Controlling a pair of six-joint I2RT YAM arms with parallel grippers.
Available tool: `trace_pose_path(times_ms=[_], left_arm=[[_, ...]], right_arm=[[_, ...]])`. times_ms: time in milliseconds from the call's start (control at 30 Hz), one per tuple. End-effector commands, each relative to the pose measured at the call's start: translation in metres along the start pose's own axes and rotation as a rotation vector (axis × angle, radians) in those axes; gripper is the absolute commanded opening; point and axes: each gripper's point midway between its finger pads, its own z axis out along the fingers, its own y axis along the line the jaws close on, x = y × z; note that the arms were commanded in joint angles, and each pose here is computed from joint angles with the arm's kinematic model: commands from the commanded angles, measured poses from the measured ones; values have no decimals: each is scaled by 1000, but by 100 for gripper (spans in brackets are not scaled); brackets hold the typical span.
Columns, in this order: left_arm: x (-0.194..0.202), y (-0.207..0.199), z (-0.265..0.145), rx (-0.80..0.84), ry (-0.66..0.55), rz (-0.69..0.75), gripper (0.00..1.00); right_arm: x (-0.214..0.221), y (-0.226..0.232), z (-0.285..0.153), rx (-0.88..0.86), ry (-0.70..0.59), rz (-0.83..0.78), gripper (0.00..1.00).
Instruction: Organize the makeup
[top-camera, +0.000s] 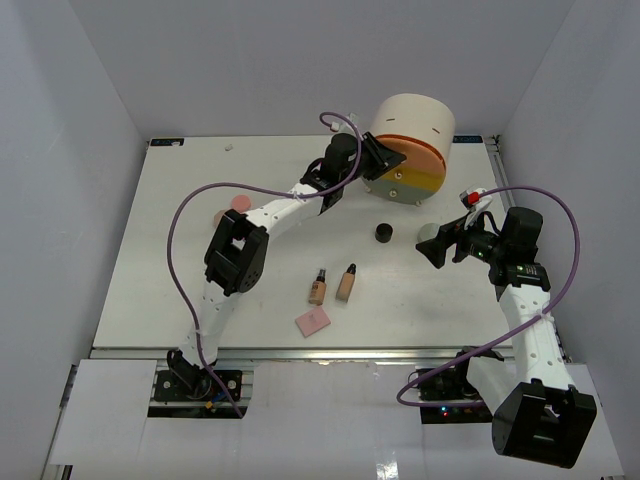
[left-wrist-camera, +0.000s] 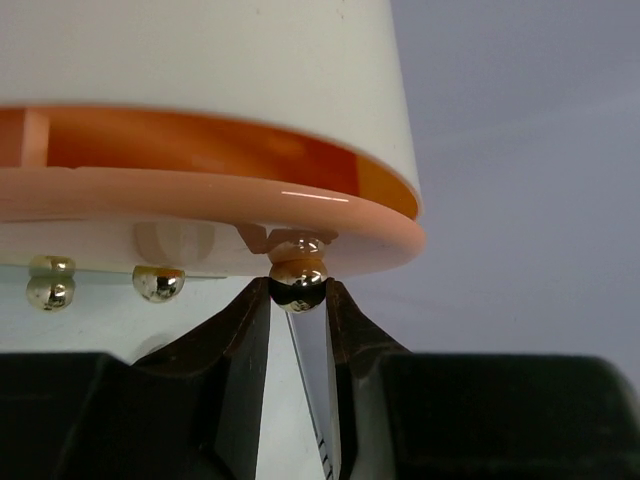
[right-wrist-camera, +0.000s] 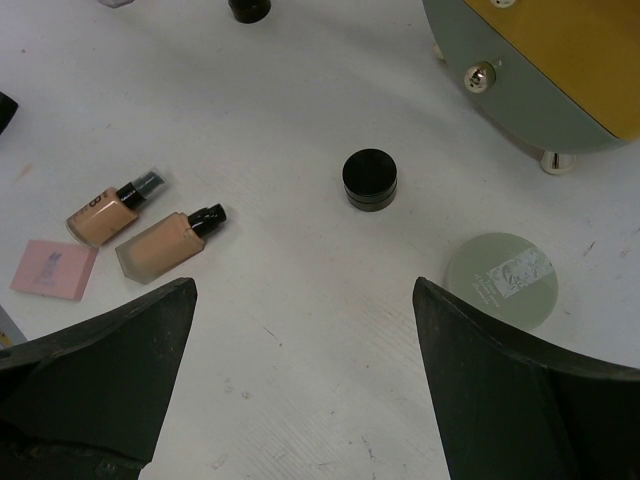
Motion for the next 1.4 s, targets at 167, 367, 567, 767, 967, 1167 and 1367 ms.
trace_pose_path(times_ms=[167,367,567,767,967,1167,1367], left_arm=[[13,-34,-73,54,7,74,11],[19,-36,-86,67,20,77,11],[19,-38,-83,69,29,86,33],[14,-47,-86,79,22,102,72],[15,-56,-100,103,33,148,91],[14,-71,-127,134,38,227,93],[8,-78,-175,135,28,385,98]], right_arm=[[-6,3,-2,-21,-35,-32,95],[-5,4,-3,-32,-39,-34,95],[-5,5,-4,-41,-42,-33,95],[-4,7,-4,-52,-43,-36,95],[-3,10,-4,-74,-46,-41,95],[1,23,-6,-149,-48,-89,96],[12,33,-7,-218,-28,-148,96]])
